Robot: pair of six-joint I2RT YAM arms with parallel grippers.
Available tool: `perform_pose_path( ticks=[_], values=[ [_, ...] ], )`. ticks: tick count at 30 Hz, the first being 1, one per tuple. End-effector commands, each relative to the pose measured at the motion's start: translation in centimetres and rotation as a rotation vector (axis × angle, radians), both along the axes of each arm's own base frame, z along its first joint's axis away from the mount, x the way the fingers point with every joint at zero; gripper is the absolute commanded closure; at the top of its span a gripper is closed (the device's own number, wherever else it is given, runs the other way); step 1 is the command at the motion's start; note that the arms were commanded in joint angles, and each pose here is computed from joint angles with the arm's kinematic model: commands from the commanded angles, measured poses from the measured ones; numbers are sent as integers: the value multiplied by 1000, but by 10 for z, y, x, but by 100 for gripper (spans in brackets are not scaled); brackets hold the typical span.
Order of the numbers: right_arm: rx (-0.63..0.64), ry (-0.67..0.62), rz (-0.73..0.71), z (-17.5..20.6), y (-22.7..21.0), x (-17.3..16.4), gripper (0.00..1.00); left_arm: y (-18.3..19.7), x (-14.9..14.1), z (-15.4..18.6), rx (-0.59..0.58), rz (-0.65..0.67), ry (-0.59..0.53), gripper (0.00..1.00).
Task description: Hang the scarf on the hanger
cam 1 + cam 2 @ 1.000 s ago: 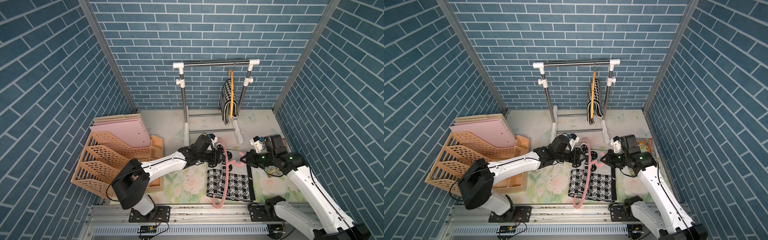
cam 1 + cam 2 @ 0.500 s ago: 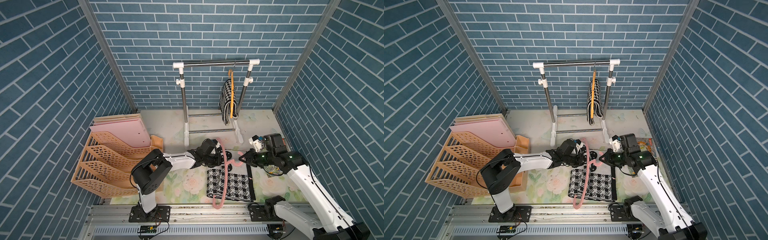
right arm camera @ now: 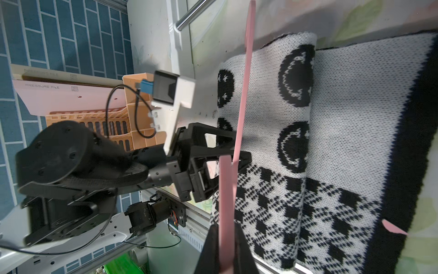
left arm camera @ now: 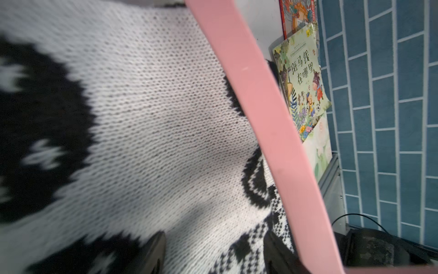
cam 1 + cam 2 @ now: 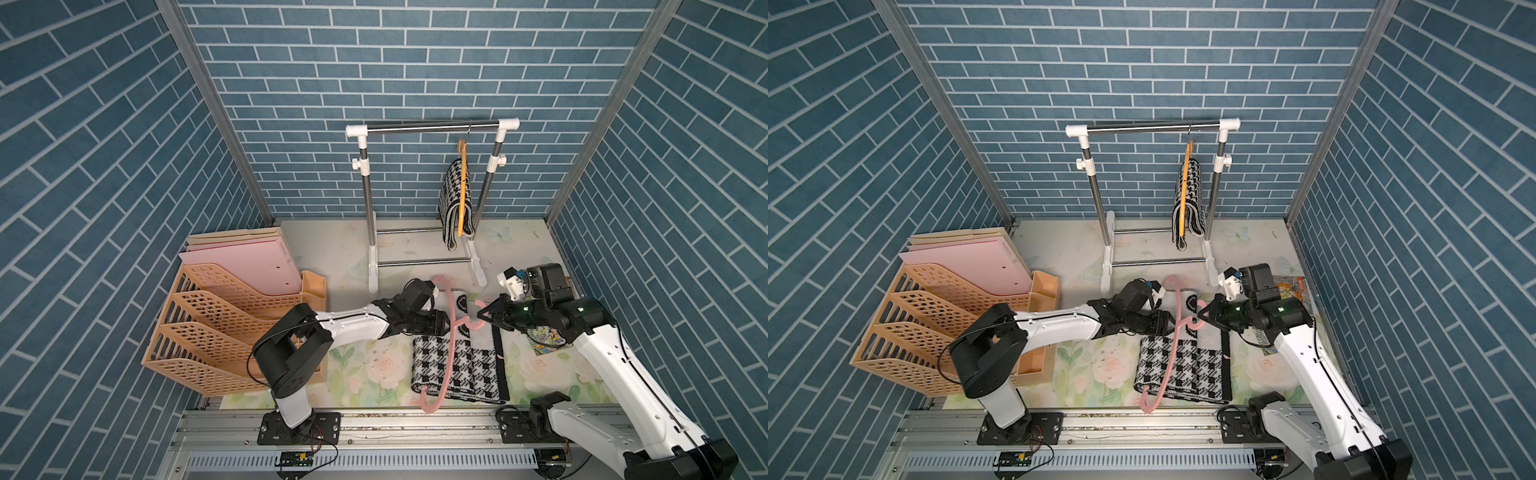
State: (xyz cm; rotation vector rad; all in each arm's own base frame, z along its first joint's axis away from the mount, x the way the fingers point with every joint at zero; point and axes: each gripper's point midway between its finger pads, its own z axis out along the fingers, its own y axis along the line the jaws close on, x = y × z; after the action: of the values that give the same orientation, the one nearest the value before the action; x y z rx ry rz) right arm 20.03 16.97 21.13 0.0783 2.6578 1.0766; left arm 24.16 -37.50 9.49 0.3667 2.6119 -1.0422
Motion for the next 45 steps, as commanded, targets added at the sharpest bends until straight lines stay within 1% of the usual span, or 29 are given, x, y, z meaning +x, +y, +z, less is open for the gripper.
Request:
perform_pose_path(
  ticks=[1, 3, 4, 5, 7, 9, 10, 13, 15, 18, 21, 24, 27, 30, 32, 33, 36, 37, 40, 42, 45],
  values=[
    [46, -12, 28, 14, 9, 1, 100, 25, 10, 34, 72, 26, -93, 27],
    [46, -16, 26, 17, 9, 4, 100, 40, 13, 46, 122, 56, -125, 26],
    [46, -16, 26, 18, 10, 5, 100, 44, 15, 52, 133, 68, -145, 26],
    [48, -17, 26, 20, 10, 6, 100, 45, 15, 62, 121, 68, -166, 26],
    [53, -13, 31, 22, 12, 7, 100, 33, 7, 83, 36, 14, -206, 24],
    [59, -8, 34, 22, 13, 7, 100, 17, -4, 97, -22, -41, -247, 19],
    [62, -5, 35, 22, 14, 7, 100, 9, -10, 101, -32, -67, -268, 16],
    [75, 0, 34, 22, 15, 7, 100, -18, -25, 103, -18, -141, -326, 12],
    [84, 3, 36, 22, 16, 6, 100, -38, -34, 106, 12, -184, -375, 12],
    [85, 10, 37, 21, 16, 5, 100, -54, -36, 111, 89, -181, -459, 11],
    [92, 12, 40, 21, 17, 5, 100, -58, -33, 108, 154, -166, -519, 10],
    [96, 11, 42, 22, 18, 5, 100, -53, -26, 95, 249, -137, -551, 10],
    [97, 14, 45, 22, 18, 4, 100, -49, -21, 81, 326, -119, -581, 14],
    [105, 15, 47, 23, 19, 5, 100, -42, -13, 71, 410, -68, -639, 21],
    [108, 13, 47, 23, 20, 5, 100, -35, -7, 71, 449, -18, -676, 27],
    [109, 12, 48, 24, 20, 5, 100, -31, -5, 71, 464, 4, -688, 31],
    [112, 17, 53, 22, 20, 4, 100, -25, -5, 77, 445, 41, -722, 40],
    [113, 18, 54, 22, 20, 3, 99, -23, -5, 80, 434, 56, -728, 42],
    [121, 15, 61, 24, 22, 3, 72, -15, -6, 83, 408, 91, -729, 49],
    [134, 5, 69, 27, 23, 3, 62, -15, -7, 81, 389, 85, -726, 50],
    [148, -18, 78, 34, 25, 4, 46, -11, -6, 77, 394, 95, -712, 50]
  ],
)
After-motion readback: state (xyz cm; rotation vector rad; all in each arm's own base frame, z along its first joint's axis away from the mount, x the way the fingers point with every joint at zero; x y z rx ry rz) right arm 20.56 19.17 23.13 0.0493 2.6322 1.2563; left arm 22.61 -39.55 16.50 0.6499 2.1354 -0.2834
